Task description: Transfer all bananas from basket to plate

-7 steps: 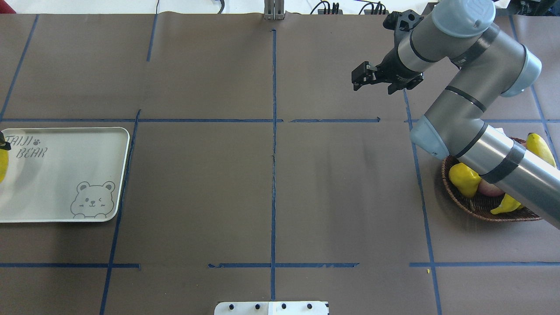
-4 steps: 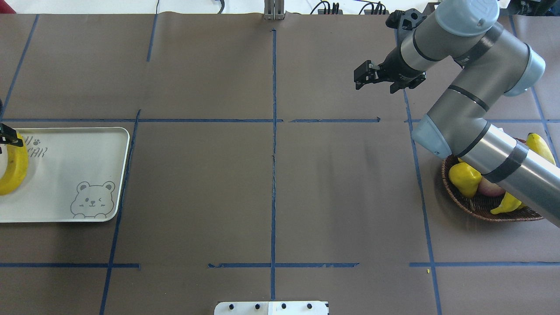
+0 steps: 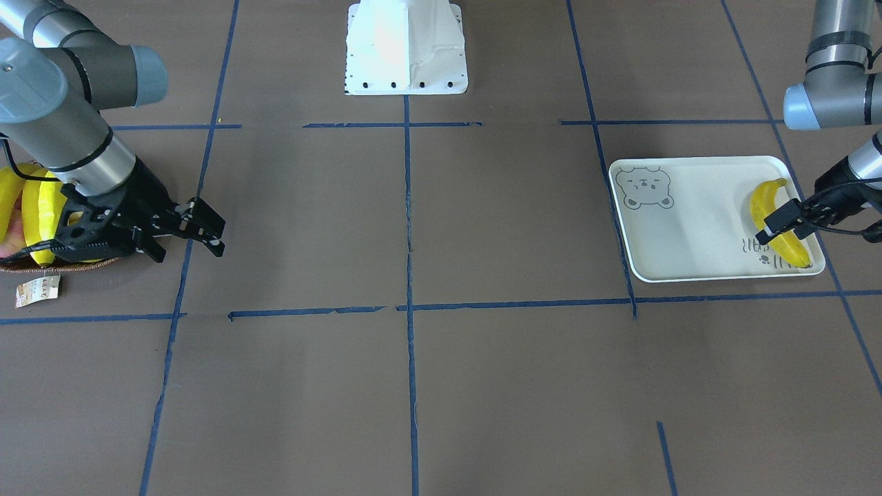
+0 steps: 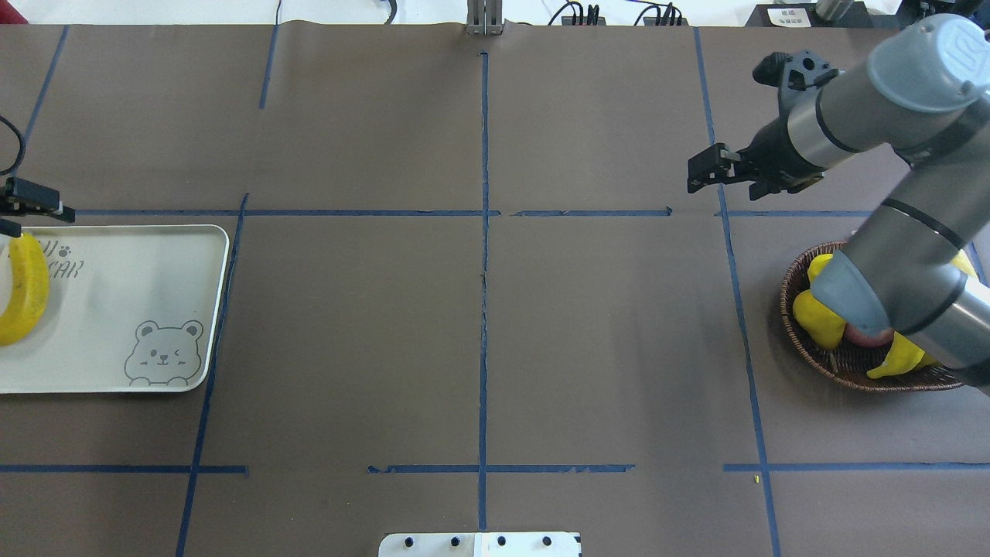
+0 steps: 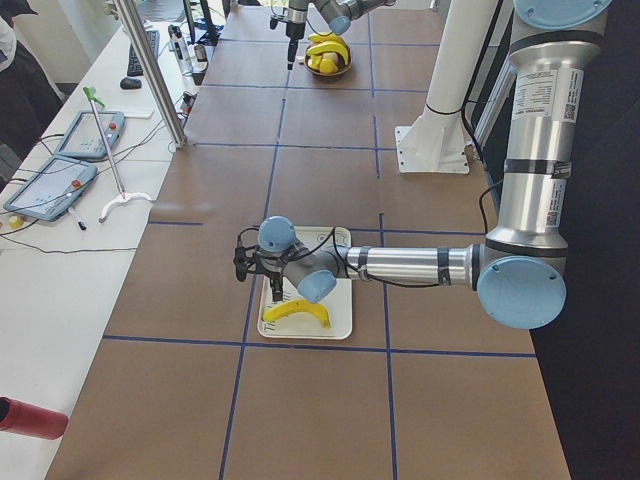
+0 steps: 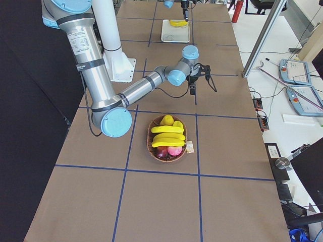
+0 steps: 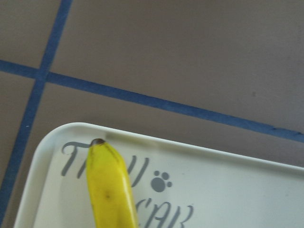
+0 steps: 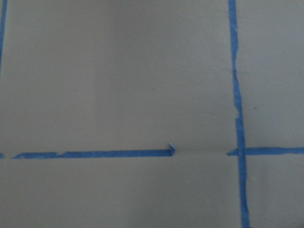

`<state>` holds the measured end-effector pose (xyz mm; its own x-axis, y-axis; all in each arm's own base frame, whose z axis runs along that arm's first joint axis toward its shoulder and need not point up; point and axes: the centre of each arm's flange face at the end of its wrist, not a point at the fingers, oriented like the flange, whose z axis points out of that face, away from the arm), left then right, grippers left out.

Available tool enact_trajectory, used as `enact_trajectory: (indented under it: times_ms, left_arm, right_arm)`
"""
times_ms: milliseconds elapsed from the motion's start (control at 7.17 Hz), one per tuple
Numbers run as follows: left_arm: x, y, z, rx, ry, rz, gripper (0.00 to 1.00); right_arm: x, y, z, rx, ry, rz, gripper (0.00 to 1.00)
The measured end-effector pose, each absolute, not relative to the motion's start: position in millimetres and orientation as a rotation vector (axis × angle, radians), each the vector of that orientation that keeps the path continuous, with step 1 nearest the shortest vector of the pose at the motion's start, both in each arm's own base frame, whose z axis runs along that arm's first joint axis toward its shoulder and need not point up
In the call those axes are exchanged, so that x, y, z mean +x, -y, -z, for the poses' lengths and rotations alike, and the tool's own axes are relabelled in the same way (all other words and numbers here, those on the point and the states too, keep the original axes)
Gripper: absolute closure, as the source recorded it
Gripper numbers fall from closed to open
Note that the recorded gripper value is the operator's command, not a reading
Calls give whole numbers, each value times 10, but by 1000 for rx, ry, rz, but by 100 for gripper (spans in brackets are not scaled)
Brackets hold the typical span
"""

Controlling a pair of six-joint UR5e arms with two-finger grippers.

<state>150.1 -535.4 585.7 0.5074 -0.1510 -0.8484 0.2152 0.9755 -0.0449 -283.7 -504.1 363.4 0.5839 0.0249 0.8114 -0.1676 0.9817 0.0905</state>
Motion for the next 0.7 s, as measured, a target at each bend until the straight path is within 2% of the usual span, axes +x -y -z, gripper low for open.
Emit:
enact_trajectory:
  times_ms: [279,697]
  left_arm:
    - [1580,5714,-5379,86,-1045,209,0]
    - [1628,5829,-5187,98,-1057,200,0]
  right_arm:
    - [-2228,4326,-4134,170,882,-55,0]
    - [-1579,3560,-4900,232,868,27,2]
